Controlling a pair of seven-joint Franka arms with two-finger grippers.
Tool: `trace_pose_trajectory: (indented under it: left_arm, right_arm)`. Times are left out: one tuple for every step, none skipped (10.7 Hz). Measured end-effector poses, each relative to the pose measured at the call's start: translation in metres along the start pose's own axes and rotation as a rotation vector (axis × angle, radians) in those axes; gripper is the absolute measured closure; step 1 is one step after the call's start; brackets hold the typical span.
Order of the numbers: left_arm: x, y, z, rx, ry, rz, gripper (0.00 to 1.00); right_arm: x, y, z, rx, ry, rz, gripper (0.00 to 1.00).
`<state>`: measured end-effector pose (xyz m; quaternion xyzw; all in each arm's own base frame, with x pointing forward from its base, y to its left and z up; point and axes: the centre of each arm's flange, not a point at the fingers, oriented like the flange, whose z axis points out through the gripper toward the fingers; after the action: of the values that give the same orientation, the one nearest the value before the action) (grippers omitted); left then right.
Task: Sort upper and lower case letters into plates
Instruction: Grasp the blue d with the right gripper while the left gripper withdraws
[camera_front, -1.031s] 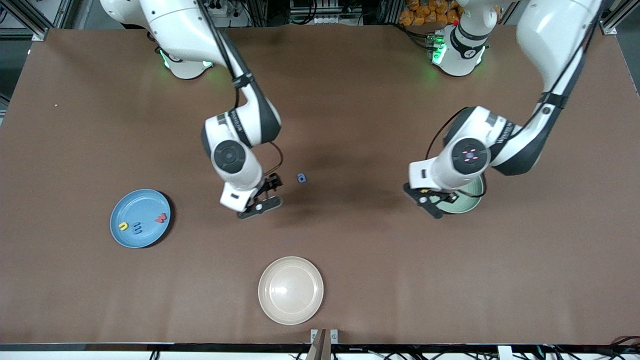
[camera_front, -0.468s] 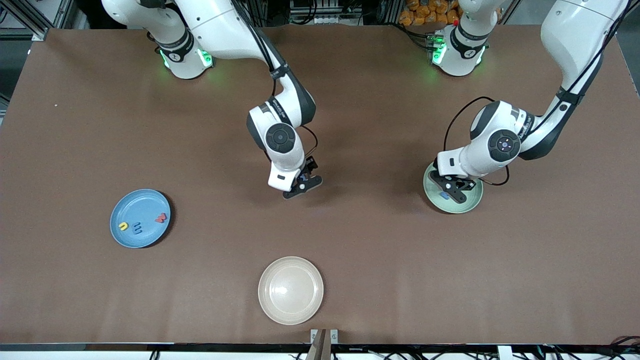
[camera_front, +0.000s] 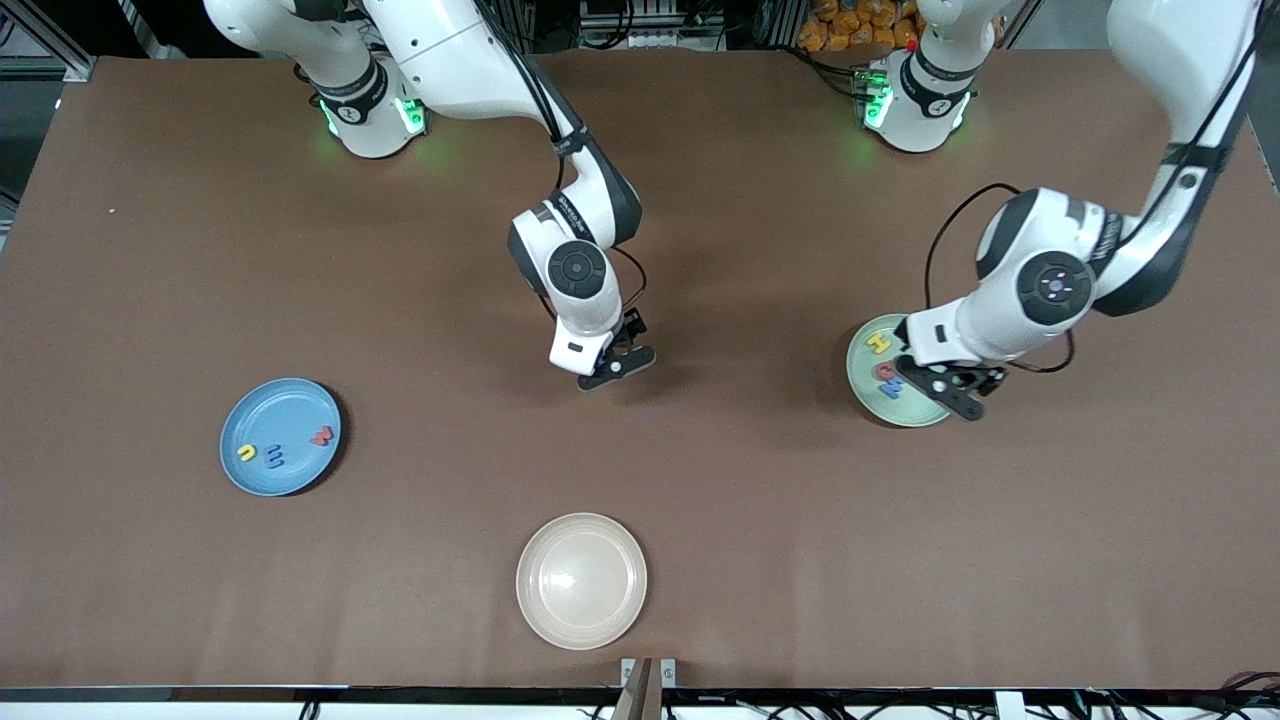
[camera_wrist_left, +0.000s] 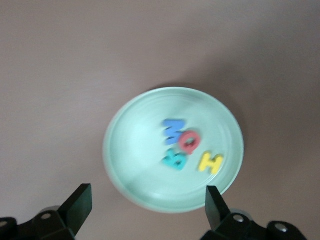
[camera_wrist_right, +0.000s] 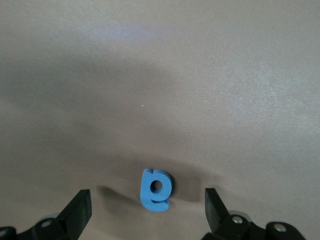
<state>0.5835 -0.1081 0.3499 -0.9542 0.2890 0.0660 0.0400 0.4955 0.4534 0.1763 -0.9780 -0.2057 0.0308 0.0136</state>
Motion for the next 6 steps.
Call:
trace_pose_trajectory:
  left_arm:
    - [-0.001, -0.014, -0.038, -0.001, -0.005, -0.089, 0.0]
    - [-0.004, -0.026, -0.082, -0.016, 0.012, -0.154, 0.0]
    - [-0.009, -0.035, -0.123, -0.025, 0.024, -0.193, 0.0]
    - [-0.018, -0.043, -0.159, -0.029, 0.03, -0.221, 0.0]
    - [-0.028, -0.049, -0.189, -0.036, 0.021, -0.242, 0.0]
    - [-0.038, -0.053, -0.21, -0.04, 0.007, -0.255, 0.0]
  right_arm:
    - [-0.001, 0.0, 0.004, -0.003, -0.004, 0.0, 0.0]
    - [-0.001, 0.0, 0.006, -0.003, -0.005, -0.001, 0.0]
    - [-0.001, 0.0, 0.005, -0.003, -0.003, 0.001, 0.14]
    - [0.001, 0.0, 0.002, -0.002, 0.002, 0.004, 0.3]
    - [0.001, -0.001, -0.001, 0.002, 0.006, 0.004, 0.44]
    - [0.002, -0.003, -0.003, 0.005, 0.009, 0.004, 0.59]
